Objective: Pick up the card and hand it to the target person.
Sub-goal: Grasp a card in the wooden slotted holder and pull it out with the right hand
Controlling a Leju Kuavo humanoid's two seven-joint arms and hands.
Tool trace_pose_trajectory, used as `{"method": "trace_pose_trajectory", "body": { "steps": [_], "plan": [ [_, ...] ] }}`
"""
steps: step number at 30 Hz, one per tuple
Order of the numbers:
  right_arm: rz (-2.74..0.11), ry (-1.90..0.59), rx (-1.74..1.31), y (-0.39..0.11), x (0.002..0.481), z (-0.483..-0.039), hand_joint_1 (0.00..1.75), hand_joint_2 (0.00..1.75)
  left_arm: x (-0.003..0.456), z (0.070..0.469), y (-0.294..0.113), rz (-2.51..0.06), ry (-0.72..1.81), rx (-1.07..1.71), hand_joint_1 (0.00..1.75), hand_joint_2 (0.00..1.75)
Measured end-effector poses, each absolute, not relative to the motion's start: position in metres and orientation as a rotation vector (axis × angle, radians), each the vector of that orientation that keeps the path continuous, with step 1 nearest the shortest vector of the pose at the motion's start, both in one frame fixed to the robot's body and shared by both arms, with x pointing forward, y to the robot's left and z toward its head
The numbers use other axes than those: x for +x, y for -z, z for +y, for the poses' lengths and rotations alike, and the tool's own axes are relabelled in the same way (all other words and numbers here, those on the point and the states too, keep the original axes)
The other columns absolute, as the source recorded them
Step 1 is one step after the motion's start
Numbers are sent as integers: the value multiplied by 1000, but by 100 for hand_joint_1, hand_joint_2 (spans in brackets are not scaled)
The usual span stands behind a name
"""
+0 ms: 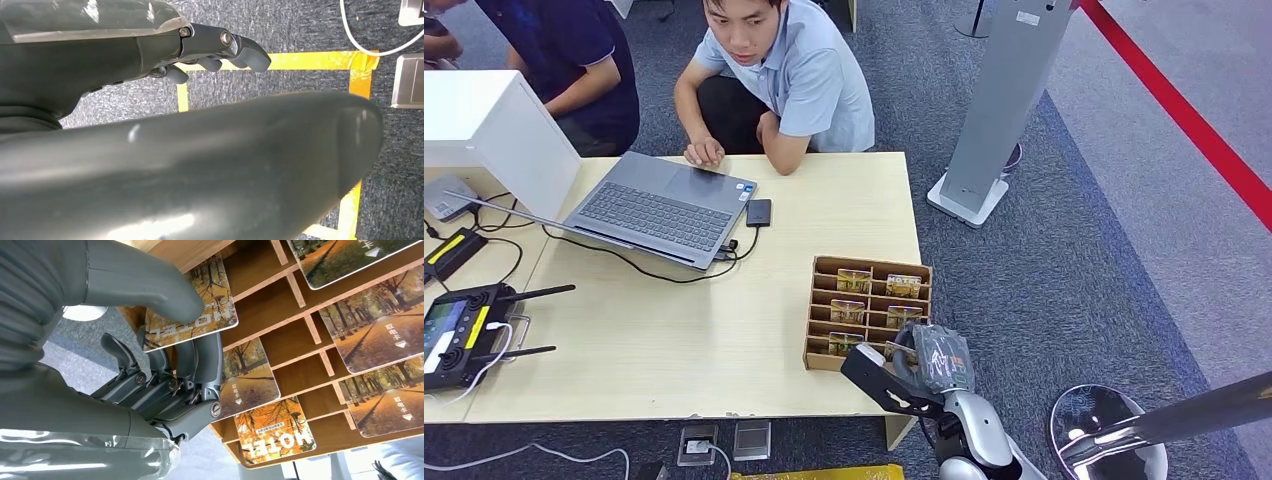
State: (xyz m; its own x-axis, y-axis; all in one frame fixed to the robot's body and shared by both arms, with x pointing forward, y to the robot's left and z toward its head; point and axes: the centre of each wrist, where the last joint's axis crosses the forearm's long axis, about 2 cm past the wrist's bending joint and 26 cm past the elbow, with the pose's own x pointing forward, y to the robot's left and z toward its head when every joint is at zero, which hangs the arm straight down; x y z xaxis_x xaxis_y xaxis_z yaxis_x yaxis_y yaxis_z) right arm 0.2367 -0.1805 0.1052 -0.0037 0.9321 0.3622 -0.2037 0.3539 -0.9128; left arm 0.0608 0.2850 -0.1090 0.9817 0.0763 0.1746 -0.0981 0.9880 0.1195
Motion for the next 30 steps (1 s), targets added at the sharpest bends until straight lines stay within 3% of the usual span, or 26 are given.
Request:
{"method": "trace_pose_trajectory", "body": {
  "steps": [16, 30],
  "plan": [
    [-1299, -1034, -791, -110, 235, -182, 152, 175, 60, 288, 109, -167, -99, 163, 0, 0],
    [-1622, -942, -837, -186, 253, -185, 152, 175, 60, 288, 109, -170, -99, 151, 0, 0]
  ]
}}
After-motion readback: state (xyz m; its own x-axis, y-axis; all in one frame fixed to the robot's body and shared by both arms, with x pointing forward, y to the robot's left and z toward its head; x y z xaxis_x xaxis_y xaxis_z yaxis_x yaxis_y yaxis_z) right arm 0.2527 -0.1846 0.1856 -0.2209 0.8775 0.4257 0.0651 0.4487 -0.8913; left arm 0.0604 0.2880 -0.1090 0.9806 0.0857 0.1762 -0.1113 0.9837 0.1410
